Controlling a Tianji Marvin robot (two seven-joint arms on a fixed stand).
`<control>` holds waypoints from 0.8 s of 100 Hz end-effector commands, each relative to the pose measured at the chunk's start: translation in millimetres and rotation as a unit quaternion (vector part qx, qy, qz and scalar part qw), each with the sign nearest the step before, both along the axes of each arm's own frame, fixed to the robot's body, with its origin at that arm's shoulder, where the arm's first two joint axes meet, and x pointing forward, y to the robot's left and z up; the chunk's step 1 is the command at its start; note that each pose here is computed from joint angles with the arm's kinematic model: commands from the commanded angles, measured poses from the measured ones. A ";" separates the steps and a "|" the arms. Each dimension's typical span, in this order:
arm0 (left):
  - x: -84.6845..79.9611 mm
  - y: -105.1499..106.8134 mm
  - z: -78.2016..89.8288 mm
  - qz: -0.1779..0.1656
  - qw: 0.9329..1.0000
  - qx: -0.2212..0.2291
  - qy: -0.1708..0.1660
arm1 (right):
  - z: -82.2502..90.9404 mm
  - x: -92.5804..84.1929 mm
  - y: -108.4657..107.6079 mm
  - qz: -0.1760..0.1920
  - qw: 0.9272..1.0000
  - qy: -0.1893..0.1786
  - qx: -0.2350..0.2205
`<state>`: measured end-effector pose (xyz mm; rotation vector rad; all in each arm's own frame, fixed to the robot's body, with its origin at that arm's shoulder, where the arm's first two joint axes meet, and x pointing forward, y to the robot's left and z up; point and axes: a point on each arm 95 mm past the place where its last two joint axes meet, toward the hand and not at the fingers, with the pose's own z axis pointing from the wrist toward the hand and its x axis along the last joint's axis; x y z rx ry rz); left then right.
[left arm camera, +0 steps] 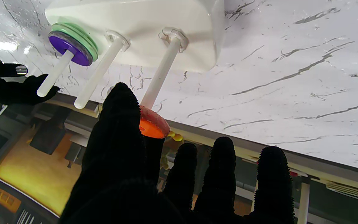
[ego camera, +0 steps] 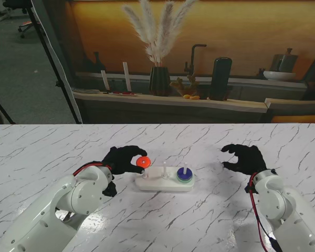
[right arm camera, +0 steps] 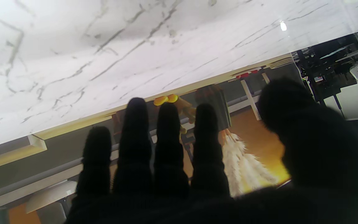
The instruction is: Move the three rings of the Hanoi Tower from the left rod to the right rod
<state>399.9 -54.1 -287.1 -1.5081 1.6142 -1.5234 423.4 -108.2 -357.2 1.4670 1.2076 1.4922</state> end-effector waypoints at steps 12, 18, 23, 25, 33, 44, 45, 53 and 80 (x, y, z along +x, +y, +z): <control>1.1 -4.0 8.7 -0.016 1.000 -0.006 -0.005 | -3.5 -2.2 5.0 0.004 1.000 0.003 0.004; 1.9 -4.8 10.6 -0.018 1.000 -0.008 -0.007 | -3.4 -2.3 5.1 0.004 1.000 0.003 0.004; 2.4 -5.8 12.2 -0.020 1.000 -0.009 -0.007 | -3.4 -2.3 5.2 0.004 1.000 0.003 0.005; 2.7 -6.3 12.7 -0.021 1.000 -0.010 -0.006 | -3.3 -2.2 5.2 0.004 1.000 0.003 0.005; 4.0 -9.2 14.7 -0.024 1.000 -0.013 -0.008 | -3.3 -2.1 5.4 0.005 1.000 0.002 0.004; 5.9 -14.4 16.6 -0.031 0.999 -0.016 -0.009 | -3.3 -2.0 5.5 0.005 1.000 0.002 0.004; 6.1 -14.9 16.8 -0.031 0.999 -0.016 -0.008 | -3.3 -2.0 5.5 0.004 1.000 0.002 0.005; 7.2 -19.6 18.2 -0.037 0.999 -0.019 -0.007 | -3.5 -2.3 5.4 0.004 1.000 0.002 0.005; 9.9 -41.3 22.4 -0.060 0.998 -0.029 -0.007 | -5.5 -3.5 4.0 0.000 1.000 0.007 0.005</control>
